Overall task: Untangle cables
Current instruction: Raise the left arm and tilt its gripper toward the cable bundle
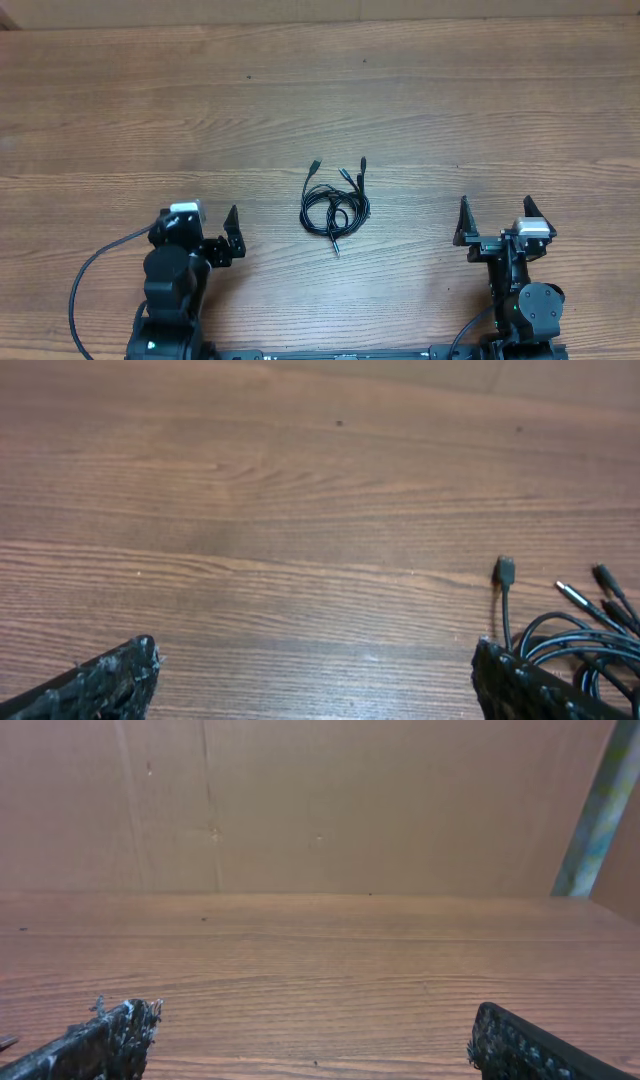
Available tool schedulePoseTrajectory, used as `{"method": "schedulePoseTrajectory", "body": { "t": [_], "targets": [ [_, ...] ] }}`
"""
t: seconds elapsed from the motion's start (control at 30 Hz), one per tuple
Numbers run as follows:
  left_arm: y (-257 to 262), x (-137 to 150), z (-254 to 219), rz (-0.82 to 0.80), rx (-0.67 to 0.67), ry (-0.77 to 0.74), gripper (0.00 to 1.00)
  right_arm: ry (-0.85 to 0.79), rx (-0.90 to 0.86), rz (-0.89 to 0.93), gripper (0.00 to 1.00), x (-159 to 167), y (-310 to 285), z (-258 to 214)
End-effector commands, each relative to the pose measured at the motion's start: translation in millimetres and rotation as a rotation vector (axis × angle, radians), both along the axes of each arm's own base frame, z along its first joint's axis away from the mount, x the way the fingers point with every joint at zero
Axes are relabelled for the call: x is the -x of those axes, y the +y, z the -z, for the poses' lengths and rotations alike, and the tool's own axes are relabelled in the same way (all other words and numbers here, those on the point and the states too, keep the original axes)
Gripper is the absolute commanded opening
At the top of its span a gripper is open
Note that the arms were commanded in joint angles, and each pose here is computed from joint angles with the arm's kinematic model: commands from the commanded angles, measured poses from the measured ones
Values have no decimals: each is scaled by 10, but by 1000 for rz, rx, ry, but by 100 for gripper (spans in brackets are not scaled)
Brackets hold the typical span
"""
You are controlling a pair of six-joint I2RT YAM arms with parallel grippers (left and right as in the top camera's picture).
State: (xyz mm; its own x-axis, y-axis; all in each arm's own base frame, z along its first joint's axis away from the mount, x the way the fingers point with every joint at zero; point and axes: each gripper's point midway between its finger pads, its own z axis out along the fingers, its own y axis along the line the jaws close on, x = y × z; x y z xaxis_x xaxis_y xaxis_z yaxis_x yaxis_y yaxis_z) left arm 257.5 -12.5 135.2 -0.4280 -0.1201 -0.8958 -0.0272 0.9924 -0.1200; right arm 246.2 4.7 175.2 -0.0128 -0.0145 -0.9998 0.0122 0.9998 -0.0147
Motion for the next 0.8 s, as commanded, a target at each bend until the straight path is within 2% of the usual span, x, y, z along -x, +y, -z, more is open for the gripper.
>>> {"method": "schedulePoseTrajectory", "body": {
  "t": [0.0, 0.77],
  "targets": [
    [20, -79, -109, -3, -22, 10, 100, -2, 4, 11, 100, 0, -18, 20],
    [-25, -269, 118, 15, -32, 258, 100, -2, 4, 12, 100, 0, -19, 20]
  ]
}}
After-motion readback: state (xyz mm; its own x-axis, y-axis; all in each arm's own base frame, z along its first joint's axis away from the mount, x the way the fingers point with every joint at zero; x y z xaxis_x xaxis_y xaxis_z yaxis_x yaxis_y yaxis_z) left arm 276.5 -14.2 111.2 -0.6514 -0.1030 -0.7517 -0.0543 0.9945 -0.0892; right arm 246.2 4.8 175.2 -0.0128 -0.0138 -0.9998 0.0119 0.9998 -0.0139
